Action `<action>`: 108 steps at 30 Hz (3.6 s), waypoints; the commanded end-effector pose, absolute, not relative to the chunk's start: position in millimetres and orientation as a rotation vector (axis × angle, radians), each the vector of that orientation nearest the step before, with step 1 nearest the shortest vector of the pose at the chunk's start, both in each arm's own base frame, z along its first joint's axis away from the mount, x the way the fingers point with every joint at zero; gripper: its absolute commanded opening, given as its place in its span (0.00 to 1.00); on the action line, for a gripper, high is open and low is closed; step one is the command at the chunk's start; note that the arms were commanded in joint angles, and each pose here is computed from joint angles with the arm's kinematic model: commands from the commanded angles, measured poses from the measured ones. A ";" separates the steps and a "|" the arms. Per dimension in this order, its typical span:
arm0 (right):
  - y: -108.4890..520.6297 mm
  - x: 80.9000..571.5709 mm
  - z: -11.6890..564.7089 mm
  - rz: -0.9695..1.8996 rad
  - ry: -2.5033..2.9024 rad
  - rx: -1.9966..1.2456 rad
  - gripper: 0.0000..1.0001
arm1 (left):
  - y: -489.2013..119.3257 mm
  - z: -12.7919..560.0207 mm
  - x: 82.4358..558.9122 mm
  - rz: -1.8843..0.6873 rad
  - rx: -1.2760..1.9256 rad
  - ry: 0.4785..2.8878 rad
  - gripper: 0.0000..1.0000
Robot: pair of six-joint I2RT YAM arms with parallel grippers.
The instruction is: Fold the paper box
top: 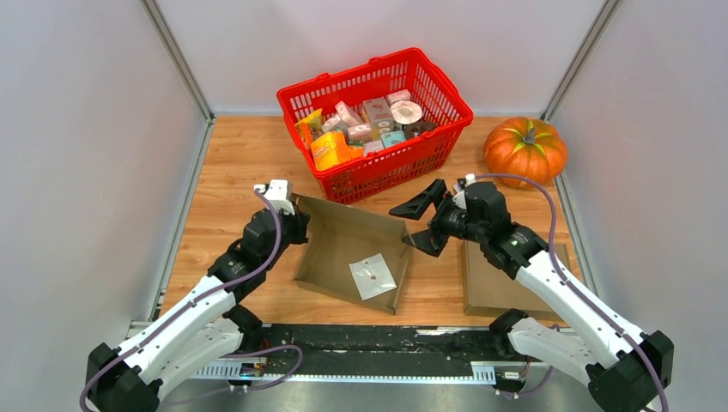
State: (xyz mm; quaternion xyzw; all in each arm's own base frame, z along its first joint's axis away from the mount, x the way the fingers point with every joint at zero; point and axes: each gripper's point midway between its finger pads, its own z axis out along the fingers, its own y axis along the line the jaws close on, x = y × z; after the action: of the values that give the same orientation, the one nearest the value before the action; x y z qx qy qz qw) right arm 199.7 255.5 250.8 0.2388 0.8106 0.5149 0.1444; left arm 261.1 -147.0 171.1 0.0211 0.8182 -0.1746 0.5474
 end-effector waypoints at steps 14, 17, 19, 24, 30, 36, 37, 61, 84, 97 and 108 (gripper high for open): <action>258.3 205.1 214.9 1.541 2.252 0.704 0.90 | -156.7 184.5 202.5 -0.616 0.148 2.060 0.63; 258.2 209.0 217.5 1.532 2.235 0.689 0.90 | -153.5 191.6 170.5 -0.695 0.191 2.119 0.65; 258.6 211.0 219.1 1.523 2.232 0.670 0.90 | -151.8 194.0 146.3 -0.765 0.224 2.155 0.65; 260.9 214.7 218.9 1.504 2.249 0.636 0.91 | -145.7 224.6 102.4 -0.875 0.363 2.140 0.63; 260.2 215.1 222.7 1.496 2.240 0.588 0.90 | -116.3 188.4 109.2 -0.625 0.112 2.416 0.62; 253.5 215.6 223.1 1.452 2.229 0.545 0.91 | -108.7 255.8 103.9 -0.787 -0.036 2.160 0.70; 254.8 214.7 224.0 1.457 2.234 0.529 0.91 | -94.4 261.3 107.9 -0.723 -0.108 2.132 0.72; 246.2 181.0 169.8 1.200 2.531 -0.069 0.95 | -143.4 185.8 139.9 -0.586 -0.153 2.595 0.75; 225.2 257.1 137.9 1.021 2.509 -0.035 0.84 | -233.3 140.3 235.3 -0.812 -0.115 2.513 0.55; 169.9 197.2 94.9 0.785 2.616 -0.054 0.95 | -181.3 105.8 176.1 -0.718 -0.071 2.567 0.66; 173.9 202.9 73.7 0.812 2.611 0.038 0.72 | -182.1 68.7 176.1 -0.713 -0.142 2.611 0.48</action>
State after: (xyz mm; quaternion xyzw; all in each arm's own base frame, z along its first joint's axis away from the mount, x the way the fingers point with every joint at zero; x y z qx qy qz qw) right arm 189.1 170.8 79.1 0.0054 0.9415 0.2858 0.1788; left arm 167.1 -178.4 70.1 -0.0429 0.9475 -0.2470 0.1984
